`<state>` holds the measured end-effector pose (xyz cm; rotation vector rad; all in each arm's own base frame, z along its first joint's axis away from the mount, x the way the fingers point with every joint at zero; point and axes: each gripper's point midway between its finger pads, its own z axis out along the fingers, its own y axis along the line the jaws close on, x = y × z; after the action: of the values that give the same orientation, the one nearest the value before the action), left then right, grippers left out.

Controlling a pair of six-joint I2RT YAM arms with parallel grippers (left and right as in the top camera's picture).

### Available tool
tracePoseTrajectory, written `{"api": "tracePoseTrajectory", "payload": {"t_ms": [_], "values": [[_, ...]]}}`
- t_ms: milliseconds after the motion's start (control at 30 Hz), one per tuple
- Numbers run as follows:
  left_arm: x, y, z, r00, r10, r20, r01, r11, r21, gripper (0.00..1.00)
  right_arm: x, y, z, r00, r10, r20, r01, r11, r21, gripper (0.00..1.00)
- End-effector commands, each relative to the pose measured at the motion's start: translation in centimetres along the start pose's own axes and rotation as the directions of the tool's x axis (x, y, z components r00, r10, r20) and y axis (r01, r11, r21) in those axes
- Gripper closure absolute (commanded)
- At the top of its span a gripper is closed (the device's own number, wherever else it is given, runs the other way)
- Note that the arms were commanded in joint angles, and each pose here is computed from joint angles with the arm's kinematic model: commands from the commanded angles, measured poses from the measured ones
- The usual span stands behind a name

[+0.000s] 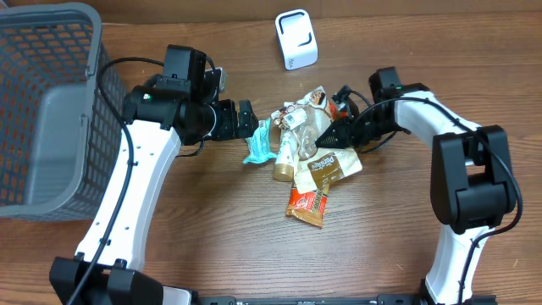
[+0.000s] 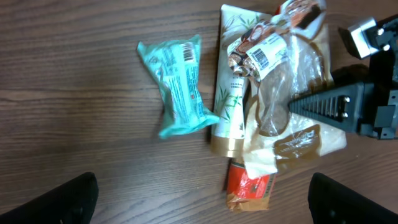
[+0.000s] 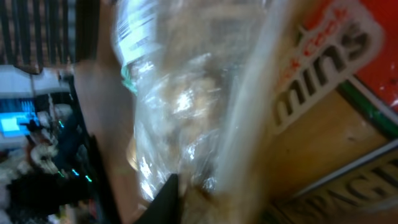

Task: Scan the item barcode
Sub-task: 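Reach the right gripper to the pile and grasp the mushroom bag, then lift the mushroom bag with the right gripper toward the scanner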

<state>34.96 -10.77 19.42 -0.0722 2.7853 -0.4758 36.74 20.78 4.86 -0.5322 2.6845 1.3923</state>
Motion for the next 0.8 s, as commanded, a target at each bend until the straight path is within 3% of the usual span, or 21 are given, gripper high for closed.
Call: {"api": "tracePoseTrajectory", "payload": {"t_ms": [0, 333, 767], "values": [[-0.1, 0.1, 0.9, 1.0, 0.018, -0.02, -0.018, 1.0, -0.007, 0.0, -0.9, -0.2, 0.2, 0.994, 0.104, 0.019, -0.104, 0.994, 0.036, 0.96], [0.1, 0.7, 2.8, 0.997, 0.003, -0.074, -0.005, 1.0, -0.024, 0.0, -1.9, 1.6, -3.0, 0.99, 0.12, 0.067, -0.12, 0.993, -0.005, 0.96], [0.1, 0.8, 3.0, 0.997, 0.001, -0.079, -0.003, 1.0, -0.026, 0.0, -3.1, 12.3, -11.4, 0.948, -0.2, 0.247, 0.189, 0.98, 0.069, 0.96]]}}
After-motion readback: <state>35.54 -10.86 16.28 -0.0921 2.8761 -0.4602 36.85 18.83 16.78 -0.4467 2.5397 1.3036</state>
